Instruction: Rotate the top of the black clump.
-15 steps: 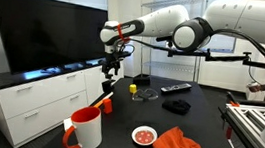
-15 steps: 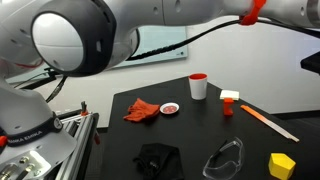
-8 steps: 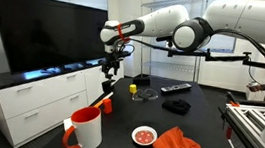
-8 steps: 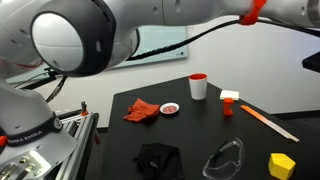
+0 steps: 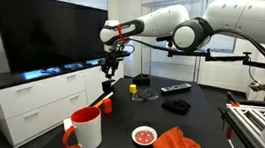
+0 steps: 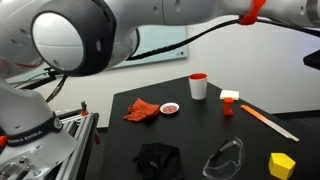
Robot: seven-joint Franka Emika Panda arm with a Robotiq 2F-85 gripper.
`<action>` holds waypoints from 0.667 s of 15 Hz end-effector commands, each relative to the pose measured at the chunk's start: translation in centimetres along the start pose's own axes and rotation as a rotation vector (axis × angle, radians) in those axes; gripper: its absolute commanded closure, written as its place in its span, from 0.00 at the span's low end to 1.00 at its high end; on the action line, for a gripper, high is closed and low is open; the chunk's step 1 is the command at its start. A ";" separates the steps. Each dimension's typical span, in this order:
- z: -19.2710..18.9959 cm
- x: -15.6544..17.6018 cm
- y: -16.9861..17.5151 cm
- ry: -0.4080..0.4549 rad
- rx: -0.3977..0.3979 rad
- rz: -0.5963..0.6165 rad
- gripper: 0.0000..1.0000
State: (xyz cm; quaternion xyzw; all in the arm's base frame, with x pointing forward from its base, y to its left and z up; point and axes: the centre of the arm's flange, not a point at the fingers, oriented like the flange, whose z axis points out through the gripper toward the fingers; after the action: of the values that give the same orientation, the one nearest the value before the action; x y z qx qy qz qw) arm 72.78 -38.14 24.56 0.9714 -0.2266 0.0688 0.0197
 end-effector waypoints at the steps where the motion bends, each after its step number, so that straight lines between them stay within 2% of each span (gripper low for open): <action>1: -0.7 4.7 0.2 0.042 -0.011 0.124 0.72; 10: -0.6 3.3 -2.1 0.033 -0.021 0.591 0.72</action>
State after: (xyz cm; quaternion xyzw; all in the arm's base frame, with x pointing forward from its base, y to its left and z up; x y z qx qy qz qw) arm 73.61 -36.75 24.65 0.8964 -0.4360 0.0770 0.0215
